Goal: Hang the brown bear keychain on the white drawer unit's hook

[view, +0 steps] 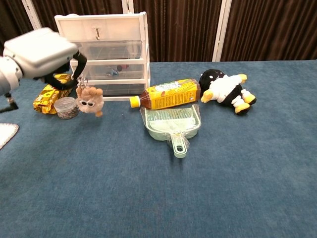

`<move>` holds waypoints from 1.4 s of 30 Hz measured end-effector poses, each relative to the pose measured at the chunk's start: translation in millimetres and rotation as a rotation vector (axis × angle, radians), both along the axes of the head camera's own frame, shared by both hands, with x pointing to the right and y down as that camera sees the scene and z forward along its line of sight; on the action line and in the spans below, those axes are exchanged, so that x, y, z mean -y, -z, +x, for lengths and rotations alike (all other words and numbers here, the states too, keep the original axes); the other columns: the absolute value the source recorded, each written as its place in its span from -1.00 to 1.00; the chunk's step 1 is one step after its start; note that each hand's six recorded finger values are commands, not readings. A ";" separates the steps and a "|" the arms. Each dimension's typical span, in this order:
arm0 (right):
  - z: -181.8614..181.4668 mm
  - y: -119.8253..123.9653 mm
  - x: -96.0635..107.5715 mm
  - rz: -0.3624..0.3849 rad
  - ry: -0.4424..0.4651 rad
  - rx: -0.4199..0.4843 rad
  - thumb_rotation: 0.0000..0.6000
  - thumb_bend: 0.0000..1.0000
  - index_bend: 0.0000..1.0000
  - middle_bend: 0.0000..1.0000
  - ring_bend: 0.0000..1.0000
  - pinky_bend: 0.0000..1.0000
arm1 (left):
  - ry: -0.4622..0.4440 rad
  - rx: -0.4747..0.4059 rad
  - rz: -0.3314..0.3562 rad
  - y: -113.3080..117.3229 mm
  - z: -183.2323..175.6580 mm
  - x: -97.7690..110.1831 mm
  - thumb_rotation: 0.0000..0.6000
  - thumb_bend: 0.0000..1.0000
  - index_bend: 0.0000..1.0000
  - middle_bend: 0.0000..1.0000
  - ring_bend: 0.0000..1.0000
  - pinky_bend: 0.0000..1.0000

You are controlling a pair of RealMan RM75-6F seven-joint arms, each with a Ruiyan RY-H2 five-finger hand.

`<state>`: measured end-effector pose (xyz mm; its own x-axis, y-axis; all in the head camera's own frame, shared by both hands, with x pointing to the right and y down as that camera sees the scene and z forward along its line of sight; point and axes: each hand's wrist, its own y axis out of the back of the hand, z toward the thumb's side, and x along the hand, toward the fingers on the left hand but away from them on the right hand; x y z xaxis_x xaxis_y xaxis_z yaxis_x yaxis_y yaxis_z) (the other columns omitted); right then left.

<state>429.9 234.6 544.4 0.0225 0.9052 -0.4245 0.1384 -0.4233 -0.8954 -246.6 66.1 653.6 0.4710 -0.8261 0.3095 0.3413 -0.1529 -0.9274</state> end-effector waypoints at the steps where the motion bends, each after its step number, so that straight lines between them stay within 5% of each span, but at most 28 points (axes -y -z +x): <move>1: 0.1 0.0 -0.2 0.000 -0.001 0.001 1.00 -1.00 -1.00 -1.00 -1.00 -1.00 | -0.003 -0.004 0.011 2.2 1.6 4.0 1.00 0.04 0.38 1.00 0.74 0.45; 14: 0.3 0.0 0.5 -0.002 -0.005 0.008 1.00 -1.00 -1.00 -1.00 -1.00 -1.00 | -0.024 -0.009 0.109 16.1 16.0 44.0 1.00 0.04 0.39 1.00 0.74 0.45; 42: 2.2 0.1 2.1 -0.003 -0.018 0.013 1.00 -1.00 -1.00 -1.00 -1.00 -1.00 | -0.053 -0.015 0.197 14.6 27.2 75.4 1.00 0.04 0.39 1.00 0.73 0.45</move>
<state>432.1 232.5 544.3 0.0117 0.9043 -0.4267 0.1576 -0.4230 -0.8923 -219.3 -9.2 639.0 0.5191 -0.8437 0.1367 0.3300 0.0503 -0.9427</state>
